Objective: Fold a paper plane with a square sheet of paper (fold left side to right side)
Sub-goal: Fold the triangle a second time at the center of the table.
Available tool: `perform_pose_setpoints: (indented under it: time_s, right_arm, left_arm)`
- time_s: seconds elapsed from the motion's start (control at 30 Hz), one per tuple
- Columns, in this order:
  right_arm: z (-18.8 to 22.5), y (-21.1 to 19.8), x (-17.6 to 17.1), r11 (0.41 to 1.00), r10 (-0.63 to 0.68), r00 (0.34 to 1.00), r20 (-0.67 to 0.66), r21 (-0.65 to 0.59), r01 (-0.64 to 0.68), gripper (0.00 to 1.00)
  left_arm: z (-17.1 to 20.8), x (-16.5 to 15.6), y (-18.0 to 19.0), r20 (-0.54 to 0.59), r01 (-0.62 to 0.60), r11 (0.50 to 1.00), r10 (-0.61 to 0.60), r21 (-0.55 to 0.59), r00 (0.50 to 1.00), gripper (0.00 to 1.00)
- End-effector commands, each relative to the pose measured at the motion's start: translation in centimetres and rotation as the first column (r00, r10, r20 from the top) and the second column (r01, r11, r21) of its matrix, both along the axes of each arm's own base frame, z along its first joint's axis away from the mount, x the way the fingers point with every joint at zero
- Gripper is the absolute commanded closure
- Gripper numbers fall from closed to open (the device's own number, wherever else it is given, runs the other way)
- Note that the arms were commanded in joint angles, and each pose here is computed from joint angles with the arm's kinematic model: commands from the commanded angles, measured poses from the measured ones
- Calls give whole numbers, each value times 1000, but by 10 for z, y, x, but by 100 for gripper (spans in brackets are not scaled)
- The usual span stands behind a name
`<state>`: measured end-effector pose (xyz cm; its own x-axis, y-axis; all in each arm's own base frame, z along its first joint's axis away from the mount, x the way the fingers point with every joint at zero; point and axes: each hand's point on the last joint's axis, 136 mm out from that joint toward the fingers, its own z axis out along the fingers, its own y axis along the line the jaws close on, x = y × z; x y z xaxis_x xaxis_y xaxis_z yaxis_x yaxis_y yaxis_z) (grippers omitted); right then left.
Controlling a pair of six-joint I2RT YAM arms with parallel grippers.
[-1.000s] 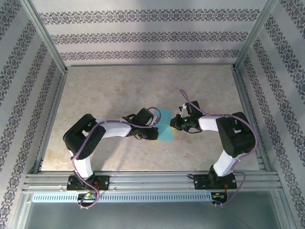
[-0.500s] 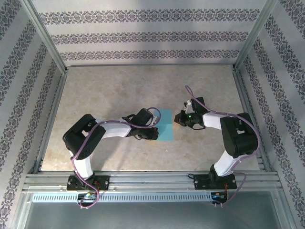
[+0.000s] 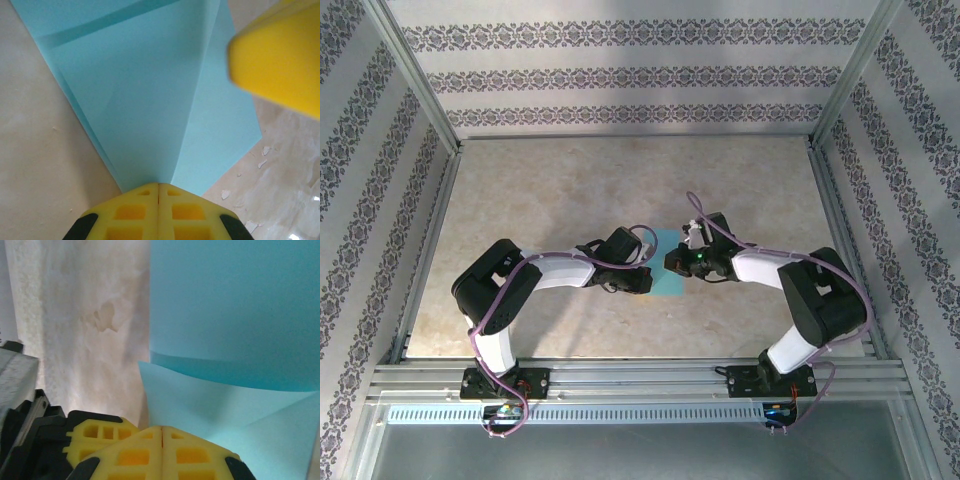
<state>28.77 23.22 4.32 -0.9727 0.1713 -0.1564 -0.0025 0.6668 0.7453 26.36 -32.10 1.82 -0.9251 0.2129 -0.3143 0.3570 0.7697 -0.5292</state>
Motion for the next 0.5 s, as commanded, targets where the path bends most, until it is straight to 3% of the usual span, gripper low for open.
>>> perform_pose_setpoints:
  time_s: [0.0, 0.47]
  right_arm:
    - [-1, 9, 11, 1000, -7, 1000, 9, 13, 7, 100]
    - [-29, -23, 23, 995, -59, 998, -10, -83, 58, 100]
  left_arm:
    - [-33, -21, 27, -67, -11, 990, 21, 143, 998, 100]
    - [-35, -23, 30, -77, -18, 988, 30, 154, 997, 100]
